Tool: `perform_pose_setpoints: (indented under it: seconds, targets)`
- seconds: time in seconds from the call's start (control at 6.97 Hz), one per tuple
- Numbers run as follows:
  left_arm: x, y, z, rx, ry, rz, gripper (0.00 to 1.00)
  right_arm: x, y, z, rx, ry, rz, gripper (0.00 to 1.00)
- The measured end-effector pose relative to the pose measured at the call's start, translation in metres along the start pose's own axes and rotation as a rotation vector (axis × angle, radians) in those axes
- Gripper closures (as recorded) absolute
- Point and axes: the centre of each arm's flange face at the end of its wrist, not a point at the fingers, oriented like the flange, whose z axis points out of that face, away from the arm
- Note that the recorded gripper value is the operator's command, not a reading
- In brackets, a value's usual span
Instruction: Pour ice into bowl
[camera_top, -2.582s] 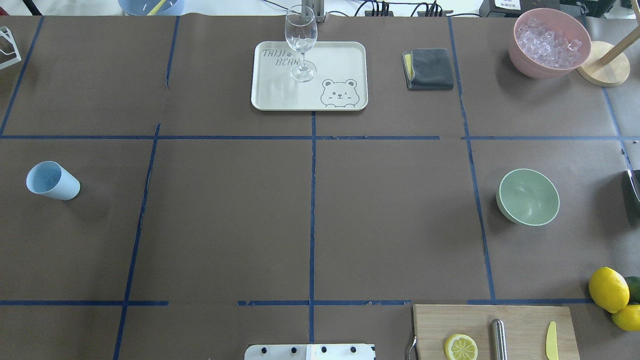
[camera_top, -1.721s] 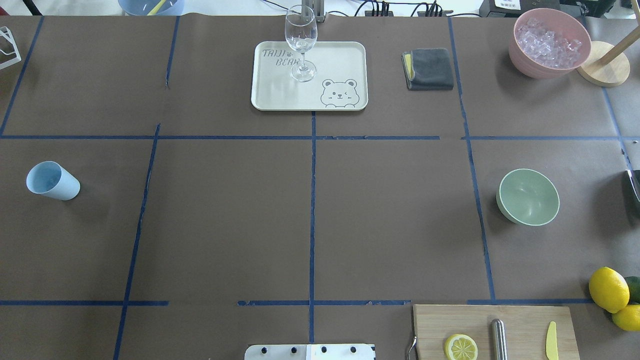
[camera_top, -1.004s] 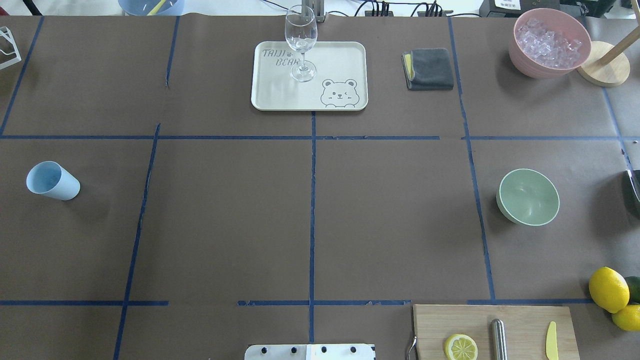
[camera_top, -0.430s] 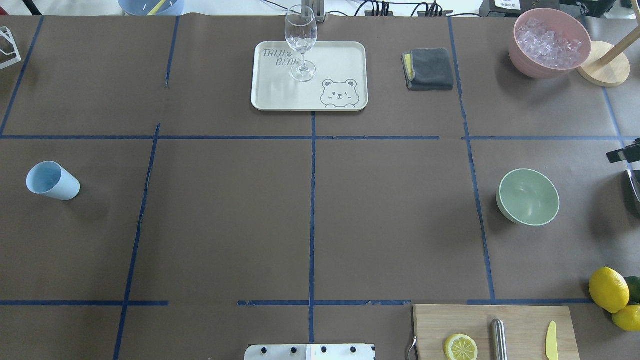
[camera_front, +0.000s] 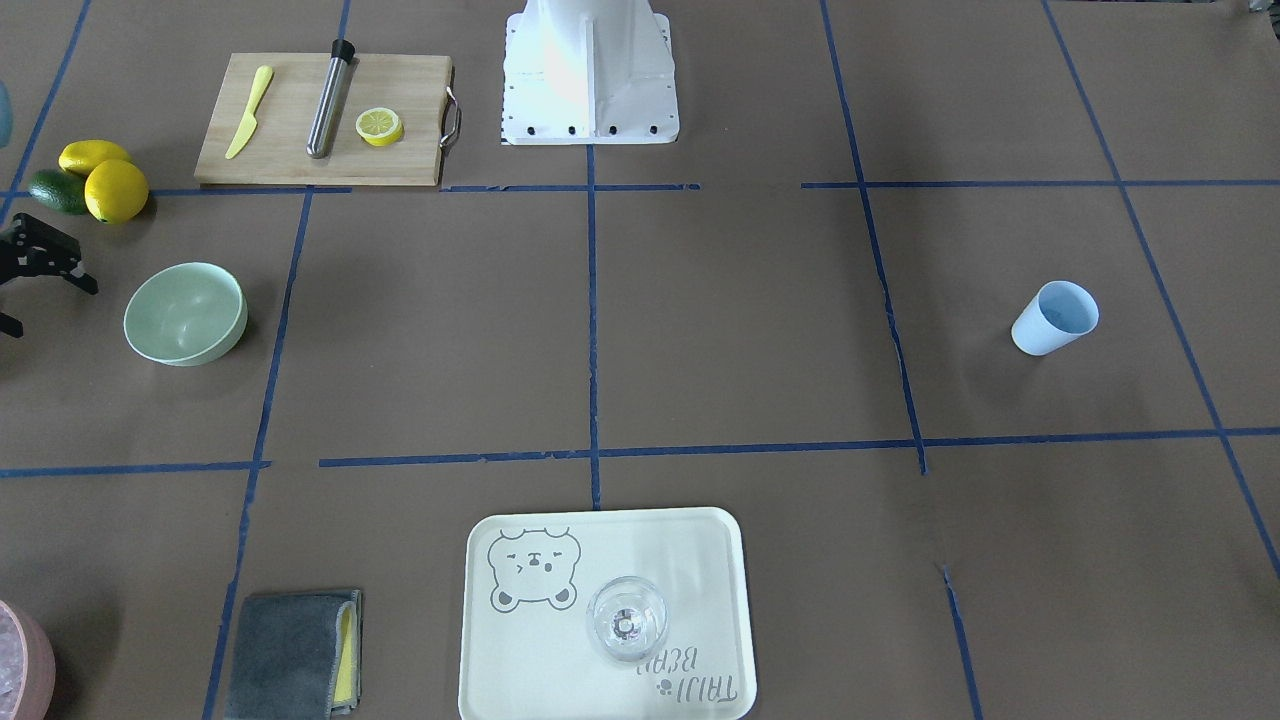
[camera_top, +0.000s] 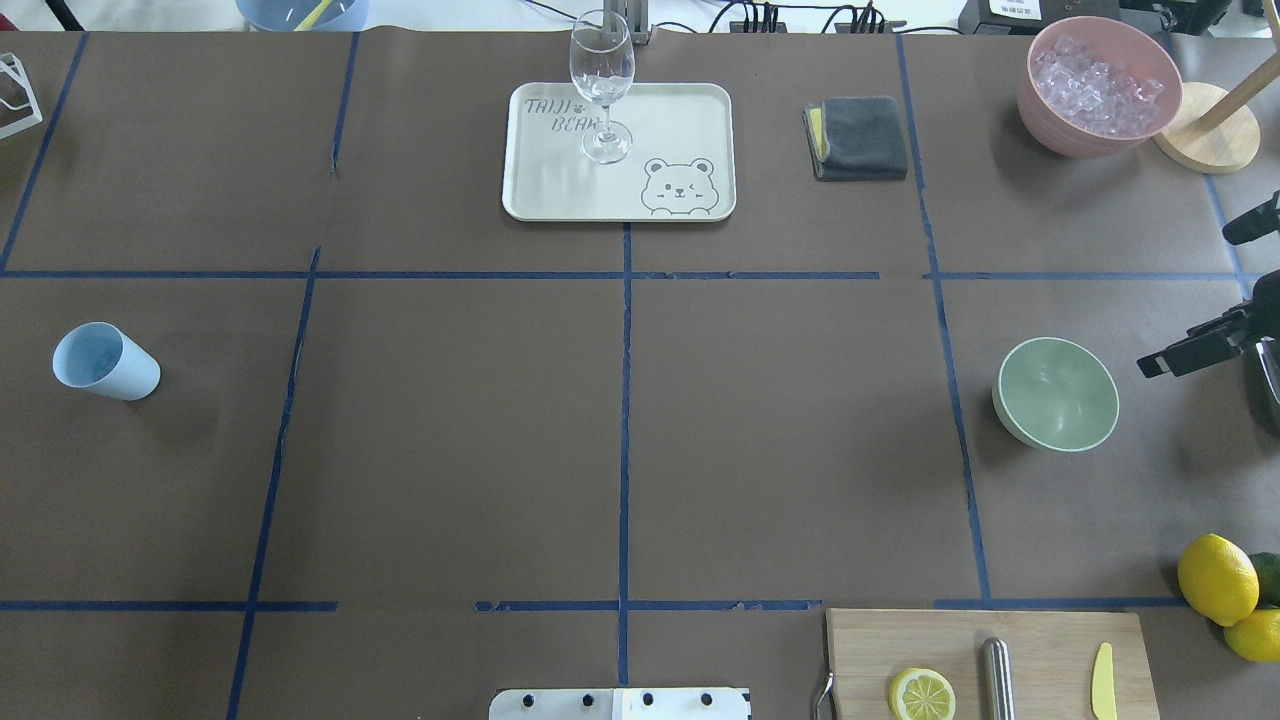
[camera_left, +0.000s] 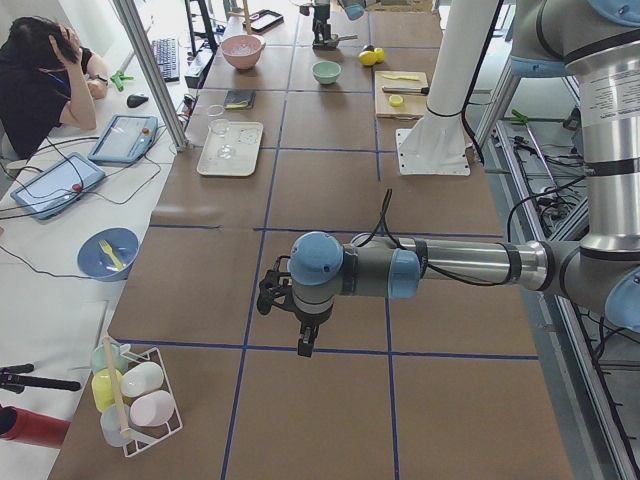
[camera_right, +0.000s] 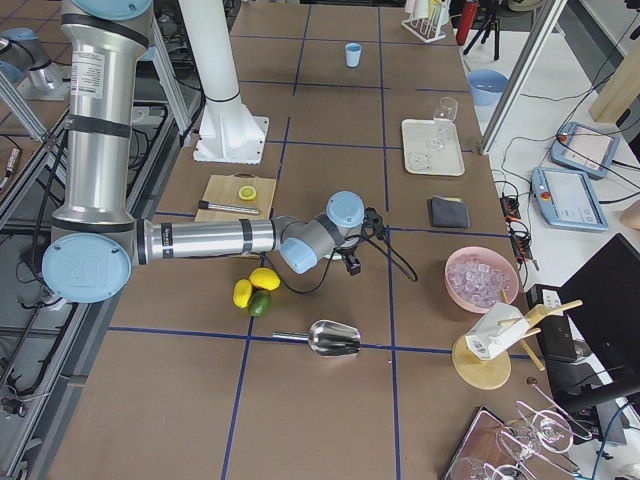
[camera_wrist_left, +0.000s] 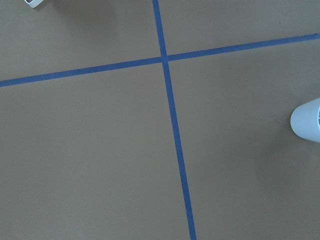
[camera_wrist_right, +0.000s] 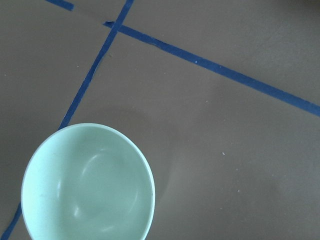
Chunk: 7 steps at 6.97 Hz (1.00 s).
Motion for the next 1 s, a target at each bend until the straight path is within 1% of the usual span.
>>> perform_pose_setpoints:
  seconds: [0.14,0.29,0.43,0.57,1.0]
  targets:
    - [0.0,0.0,0.0,0.0,0.0,0.0,0.0,-0.007,-0.008,0.018,-0.019,0.008,-0.008,0.01]
    - [0.0,0.0,0.0,0.0,0.0,0.0,0.0,-0.012,-0.02,0.036,-0.031,0.021,-0.011,0.03]
    - [0.0,0.0,0.0,0.0,0.0,0.0,0.0,-0.016,-0.028,0.05,-0.043,0.028,-0.015,0.36]
    - [0.0,0.001,0.0,-0.001,0.0,-0.001,0.0,-0.02,-0.032,0.059,-0.052,0.027,-0.021,0.99]
    - [0.0,0.0,0.0,0.0,0.0,0.0,0.0,-0.03,-0.037,0.061,-0.049,0.019,-0.047,1.0]
